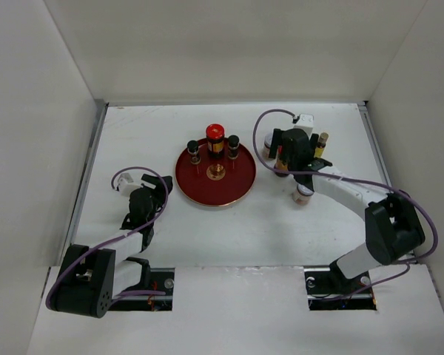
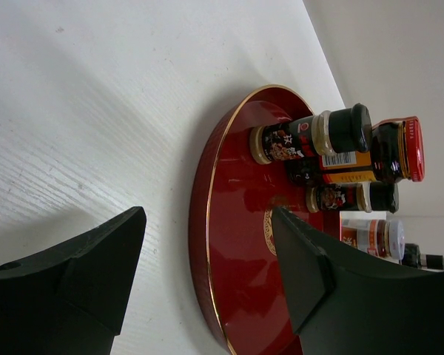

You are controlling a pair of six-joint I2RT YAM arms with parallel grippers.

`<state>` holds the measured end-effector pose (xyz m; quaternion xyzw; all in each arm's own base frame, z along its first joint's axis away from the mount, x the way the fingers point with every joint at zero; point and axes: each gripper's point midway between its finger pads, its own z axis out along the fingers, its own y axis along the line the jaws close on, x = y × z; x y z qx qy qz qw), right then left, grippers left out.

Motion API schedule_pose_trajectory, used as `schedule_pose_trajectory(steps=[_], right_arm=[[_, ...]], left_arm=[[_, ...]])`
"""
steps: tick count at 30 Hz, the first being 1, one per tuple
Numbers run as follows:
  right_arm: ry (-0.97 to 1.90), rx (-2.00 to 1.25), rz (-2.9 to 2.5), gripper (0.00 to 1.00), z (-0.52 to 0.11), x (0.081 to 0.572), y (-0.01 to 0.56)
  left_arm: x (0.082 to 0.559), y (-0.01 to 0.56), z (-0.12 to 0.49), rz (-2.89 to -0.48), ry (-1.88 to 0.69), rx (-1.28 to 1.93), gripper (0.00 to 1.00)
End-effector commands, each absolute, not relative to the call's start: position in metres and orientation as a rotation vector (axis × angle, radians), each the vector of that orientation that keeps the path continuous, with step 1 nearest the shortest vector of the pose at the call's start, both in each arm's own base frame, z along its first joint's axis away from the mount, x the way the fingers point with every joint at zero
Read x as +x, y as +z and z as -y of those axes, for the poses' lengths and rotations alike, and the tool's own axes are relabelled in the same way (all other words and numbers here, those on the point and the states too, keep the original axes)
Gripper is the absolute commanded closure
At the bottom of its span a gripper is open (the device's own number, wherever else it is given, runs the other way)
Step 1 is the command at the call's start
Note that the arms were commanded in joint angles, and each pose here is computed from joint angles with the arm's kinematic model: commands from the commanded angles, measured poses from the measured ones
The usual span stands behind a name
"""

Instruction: Organize the condiment bottles

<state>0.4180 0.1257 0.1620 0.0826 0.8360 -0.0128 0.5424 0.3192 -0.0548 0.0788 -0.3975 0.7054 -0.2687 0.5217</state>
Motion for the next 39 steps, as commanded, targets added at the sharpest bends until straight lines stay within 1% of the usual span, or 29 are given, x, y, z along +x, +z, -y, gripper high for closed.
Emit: schedule_pose_trajectory(steps=[1,4,6,9,12,14,17,19,23,26,30,36,39], right_arm=[[0.014,0.194,-2.001,0.00,-0.136,0.426,0.158],[0.006,0.190,-2.023,0.01,-0.138,0.431,0.149],[-0.002,0.191,-2.027,0.06,-0.139,0.433,0.146],[-0.008,0.187,-2.024,0.20,-0.141,0.434,0.145],[-0.022,0.220,-1.977,0.41,-0.133,0.431,0.161],[-0.033,0.228,-1.937,0.45,-0.131,0.425,0.175],[0.004,0.188,-1.897,0.46,-0.145,0.410,0.200],[0.058,0.140,-1.877,0.47,-0.167,0.402,0.215],[0.208,0.016,-1.838,0.47,-0.232,0.389,0.242],[0.336,-0.078,-1.809,0.47,-0.290,0.386,0.252],[0.470,-0.181,-1.783,0.47,-0.364,0.386,0.255],[0.531,-0.285,-1.785,0.46,-0.438,0.388,0.242],[0.527,-0.309,-1.790,0.46,-0.461,0.393,0.229]], left_arm=[[0.329,0.103,0.058,-1.623,-0.678,-0.909,0.33],[0.329,0.101,0.059,-1.629,-0.679,-0.911,0.33],[0.329,0.102,0.059,-1.628,-0.685,-0.911,0.33],[0.329,0.103,0.058,-1.623,-0.676,-0.909,0.33],[0.328,0.102,0.057,-1.622,-0.682,-0.914,0.33],[0.328,0.104,0.056,-1.616,-0.674,-0.910,0.33],[0.329,0.102,0.057,-1.624,-0.672,-0.915,0.33],[0.329,0.101,0.057,-1.624,-0.678,-0.918,0.33],[0.330,0.100,0.058,-1.627,-0.669,-0.921,0.33],[0.329,0.098,0.056,-1.630,-0.677,-0.930,0.33],[0.328,0.099,0.051,-1.617,-0.666,-0.941,0.33],[0.327,0.094,0.045,-1.622,-0.664,-0.966,0.33],[0.327,0.092,0.046,-1.626,-0.676,-0.972,0.33]])
